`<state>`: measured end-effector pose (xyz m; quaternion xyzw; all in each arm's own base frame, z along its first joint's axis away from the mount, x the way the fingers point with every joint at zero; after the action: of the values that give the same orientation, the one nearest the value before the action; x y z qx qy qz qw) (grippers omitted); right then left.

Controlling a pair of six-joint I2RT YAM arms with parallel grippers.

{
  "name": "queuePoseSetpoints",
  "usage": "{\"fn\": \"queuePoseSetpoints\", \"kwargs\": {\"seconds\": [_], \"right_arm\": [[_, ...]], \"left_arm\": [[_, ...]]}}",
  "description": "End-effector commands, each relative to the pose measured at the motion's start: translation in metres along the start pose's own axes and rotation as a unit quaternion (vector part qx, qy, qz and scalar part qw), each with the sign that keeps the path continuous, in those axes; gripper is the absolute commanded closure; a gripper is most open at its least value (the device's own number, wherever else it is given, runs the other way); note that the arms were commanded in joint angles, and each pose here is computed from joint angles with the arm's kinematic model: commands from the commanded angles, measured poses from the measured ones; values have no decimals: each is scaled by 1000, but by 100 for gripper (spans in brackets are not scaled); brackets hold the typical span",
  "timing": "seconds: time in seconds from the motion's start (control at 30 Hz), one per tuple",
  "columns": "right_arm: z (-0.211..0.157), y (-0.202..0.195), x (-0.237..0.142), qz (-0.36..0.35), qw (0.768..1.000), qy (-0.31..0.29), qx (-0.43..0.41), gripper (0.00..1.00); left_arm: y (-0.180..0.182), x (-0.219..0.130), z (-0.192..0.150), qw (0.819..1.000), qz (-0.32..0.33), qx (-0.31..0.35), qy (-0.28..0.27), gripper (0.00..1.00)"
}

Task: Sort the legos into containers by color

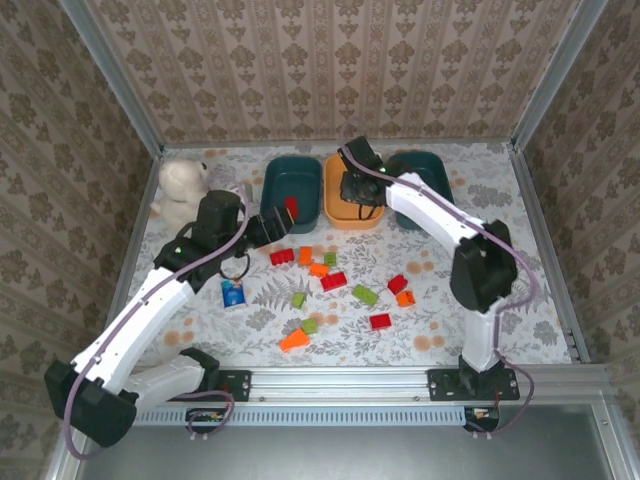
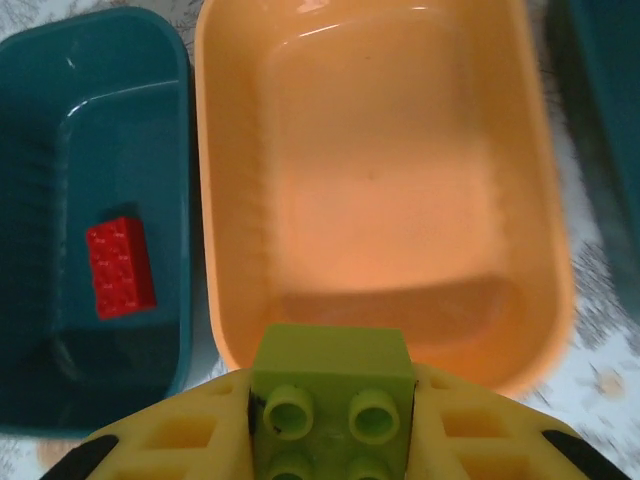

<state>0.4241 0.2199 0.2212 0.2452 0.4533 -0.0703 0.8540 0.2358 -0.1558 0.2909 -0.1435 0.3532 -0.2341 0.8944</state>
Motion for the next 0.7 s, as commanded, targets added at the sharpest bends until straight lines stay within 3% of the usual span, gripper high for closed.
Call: {"fn": "queuePoseSetpoints", "kwargs": {"seconds": [0.0, 0.3, 0.67], "right_arm": [[3, -3, 40, -28, 999, 38, -20, 71], [18, -7, 109, -54, 995, 77, 15, 69], [4, -15, 134, -70, 991, 110, 18, 63]], "left_arm": [[-5, -1, 15, 1000, 5, 6, -14, 16], [-3, -2, 13, 1000, 13, 13, 1, 16], [4, -4, 2, 1000, 23, 3, 7, 16]]}}
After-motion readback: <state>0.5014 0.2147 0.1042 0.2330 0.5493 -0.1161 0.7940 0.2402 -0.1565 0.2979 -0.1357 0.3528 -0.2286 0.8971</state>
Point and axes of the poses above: each hand's point on the last joint's axis, 136 mm out from that joint toward the fingers, its own x axis out along the fingers, its own y axis along the line the jaws close on, z = x × y, the point moved 7 cm from there along -x, back along the fingers, and after that the axes turned 15 degrees about x, right-handed, at the moved point
